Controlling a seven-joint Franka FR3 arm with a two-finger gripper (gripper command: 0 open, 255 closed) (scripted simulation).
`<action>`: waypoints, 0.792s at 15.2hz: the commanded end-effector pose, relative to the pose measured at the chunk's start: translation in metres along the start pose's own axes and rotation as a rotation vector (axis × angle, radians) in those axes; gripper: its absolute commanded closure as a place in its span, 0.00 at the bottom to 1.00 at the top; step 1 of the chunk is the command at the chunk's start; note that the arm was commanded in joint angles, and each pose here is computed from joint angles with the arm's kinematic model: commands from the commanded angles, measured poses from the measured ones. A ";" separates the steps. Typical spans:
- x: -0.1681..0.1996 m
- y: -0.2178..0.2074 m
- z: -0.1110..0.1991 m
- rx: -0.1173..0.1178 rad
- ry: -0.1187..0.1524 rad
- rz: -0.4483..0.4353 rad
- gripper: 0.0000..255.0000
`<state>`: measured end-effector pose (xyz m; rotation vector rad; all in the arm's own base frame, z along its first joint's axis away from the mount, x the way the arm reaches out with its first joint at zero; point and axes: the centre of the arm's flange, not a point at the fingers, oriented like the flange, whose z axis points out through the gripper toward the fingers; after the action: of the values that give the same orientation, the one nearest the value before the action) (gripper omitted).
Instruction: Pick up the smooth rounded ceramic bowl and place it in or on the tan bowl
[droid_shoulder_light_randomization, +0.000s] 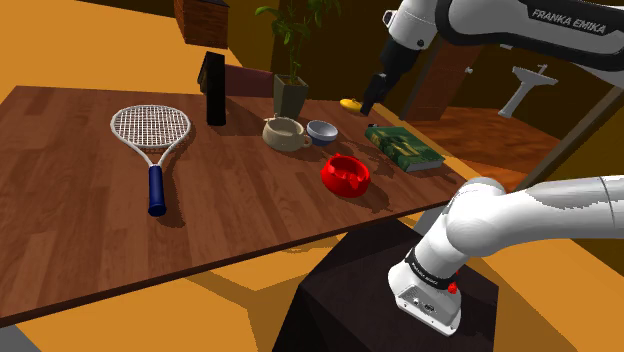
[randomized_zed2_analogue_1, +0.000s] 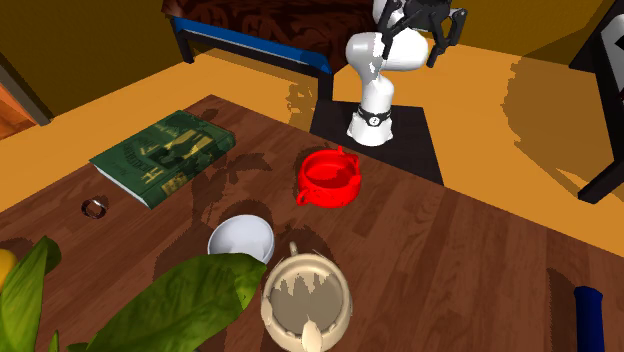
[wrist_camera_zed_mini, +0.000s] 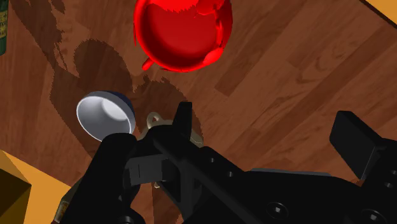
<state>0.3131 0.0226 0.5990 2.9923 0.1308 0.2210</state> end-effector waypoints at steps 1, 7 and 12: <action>0.000 0.000 0.000 0.000 0.000 0.000 0.00; 0.042 0.048 0.052 0.027 -0.008 0.006 0.00; 0.076 0.087 0.097 0.050 -0.015 0.010 0.00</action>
<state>0.4007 -0.0587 0.5366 3.0405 0.1223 0.1998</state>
